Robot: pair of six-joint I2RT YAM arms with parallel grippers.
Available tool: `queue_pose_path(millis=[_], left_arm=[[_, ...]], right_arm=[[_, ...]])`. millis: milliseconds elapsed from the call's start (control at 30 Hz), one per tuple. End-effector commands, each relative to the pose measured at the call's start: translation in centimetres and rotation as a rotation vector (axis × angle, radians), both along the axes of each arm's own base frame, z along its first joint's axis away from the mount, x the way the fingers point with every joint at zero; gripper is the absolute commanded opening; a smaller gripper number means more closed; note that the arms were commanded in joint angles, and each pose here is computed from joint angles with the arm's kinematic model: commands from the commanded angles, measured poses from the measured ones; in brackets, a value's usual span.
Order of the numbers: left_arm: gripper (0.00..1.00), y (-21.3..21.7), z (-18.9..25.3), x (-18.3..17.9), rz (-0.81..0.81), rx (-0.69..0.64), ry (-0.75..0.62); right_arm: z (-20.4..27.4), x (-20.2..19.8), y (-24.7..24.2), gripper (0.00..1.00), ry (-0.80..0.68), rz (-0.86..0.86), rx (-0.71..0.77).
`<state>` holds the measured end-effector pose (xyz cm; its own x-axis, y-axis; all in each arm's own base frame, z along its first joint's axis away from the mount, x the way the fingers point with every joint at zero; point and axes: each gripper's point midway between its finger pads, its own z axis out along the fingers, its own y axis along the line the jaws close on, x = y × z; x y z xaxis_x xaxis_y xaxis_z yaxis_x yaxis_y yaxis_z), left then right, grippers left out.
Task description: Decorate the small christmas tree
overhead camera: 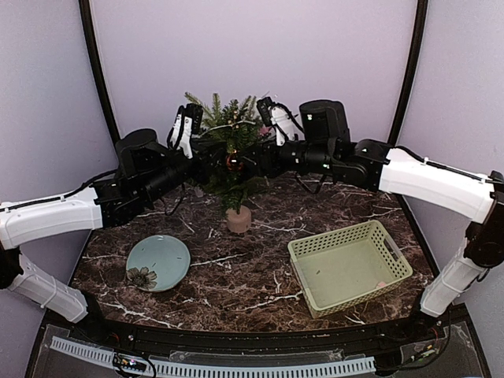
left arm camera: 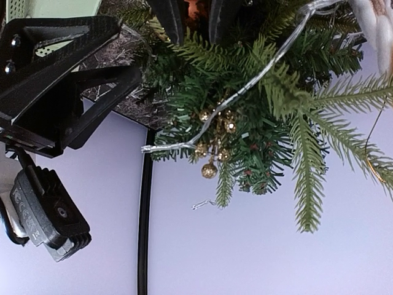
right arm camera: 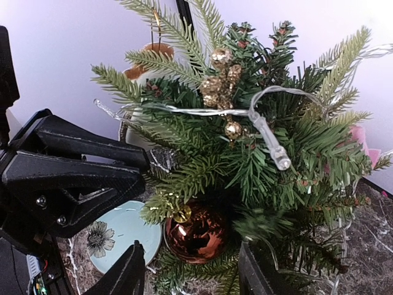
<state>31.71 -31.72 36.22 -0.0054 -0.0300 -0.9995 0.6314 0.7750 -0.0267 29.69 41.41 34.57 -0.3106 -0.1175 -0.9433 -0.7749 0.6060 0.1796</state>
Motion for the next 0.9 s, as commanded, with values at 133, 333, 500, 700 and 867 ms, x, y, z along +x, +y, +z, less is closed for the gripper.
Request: queue_pose_path(millis=[133,333,500,700,867], left_arm=[[0.19,1.5,1.8,-1.1,0.0,-0.052,-0.035],[0.25,1.6,1.9,-2.1,-0.04,-0.063,-0.039],[0.31,2.0,2.1,-4.4,-0.12,-0.056,-0.048],[0.36,3.3,-0.5,-6.5,-0.159,-0.018,0.0],[0.37,4.1,-2.7,-7.1,-0.151,-0.004,0.039]], right_arm=[[2.7,-1.4,-1.8,0.56,-0.05,0.004,0.06],[3.1,-2.9,-2.2,0.57,-0.049,0.06,0.079],[3.2,-4.4,-3.7,0.57,-0.025,0.074,0.057],[-0.9,-4.9,-9.1,0.57,0.117,-0.072,-0.085],[-7.0,-5.8,-16.0,0.57,0.37,-0.257,-0.266]])
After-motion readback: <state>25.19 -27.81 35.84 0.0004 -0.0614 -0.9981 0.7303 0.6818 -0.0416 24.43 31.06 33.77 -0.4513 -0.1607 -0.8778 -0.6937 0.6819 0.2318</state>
